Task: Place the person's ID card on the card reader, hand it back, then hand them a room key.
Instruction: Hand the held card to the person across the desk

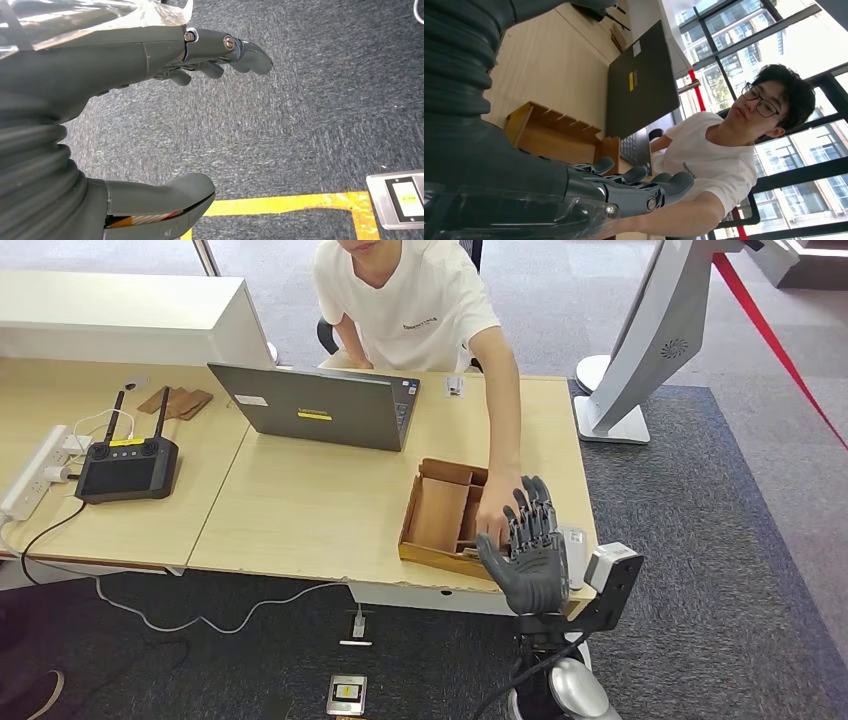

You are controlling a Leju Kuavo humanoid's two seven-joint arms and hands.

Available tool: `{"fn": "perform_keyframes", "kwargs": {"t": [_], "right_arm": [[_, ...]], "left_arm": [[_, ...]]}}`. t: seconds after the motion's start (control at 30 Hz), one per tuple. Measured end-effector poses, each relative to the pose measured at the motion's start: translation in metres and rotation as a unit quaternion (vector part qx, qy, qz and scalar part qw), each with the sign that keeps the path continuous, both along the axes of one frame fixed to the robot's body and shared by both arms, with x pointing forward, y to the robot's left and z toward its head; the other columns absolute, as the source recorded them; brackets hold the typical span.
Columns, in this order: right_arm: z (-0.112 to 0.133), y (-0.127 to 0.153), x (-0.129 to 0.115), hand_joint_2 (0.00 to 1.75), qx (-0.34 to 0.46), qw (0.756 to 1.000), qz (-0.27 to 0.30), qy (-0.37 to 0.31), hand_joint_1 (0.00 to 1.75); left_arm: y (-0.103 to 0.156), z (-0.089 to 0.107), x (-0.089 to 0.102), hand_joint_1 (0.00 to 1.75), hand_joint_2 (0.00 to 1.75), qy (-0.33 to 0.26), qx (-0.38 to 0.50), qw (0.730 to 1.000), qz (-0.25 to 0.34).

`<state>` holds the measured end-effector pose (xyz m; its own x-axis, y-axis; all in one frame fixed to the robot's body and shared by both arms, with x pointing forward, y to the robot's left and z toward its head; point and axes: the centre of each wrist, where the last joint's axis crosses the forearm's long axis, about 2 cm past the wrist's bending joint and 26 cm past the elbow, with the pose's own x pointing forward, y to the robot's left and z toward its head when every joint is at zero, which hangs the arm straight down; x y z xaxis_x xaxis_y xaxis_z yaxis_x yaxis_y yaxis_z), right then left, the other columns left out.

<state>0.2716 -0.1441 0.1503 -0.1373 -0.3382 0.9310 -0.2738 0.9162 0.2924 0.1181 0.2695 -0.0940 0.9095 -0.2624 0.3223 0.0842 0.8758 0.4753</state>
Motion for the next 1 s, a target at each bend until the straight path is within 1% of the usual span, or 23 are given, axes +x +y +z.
{"fn": "perform_keyframes", "kwargs": {"t": [1.0], "right_arm": [[0.0008,-0.0002,-0.0003,1.75,0.002,1.000,0.001,-0.001,0.00]], "left_arm": [[0.0000,0.0000,0.0001,0.00,1.75,0.000,0.000,1.000,0.001]]}}
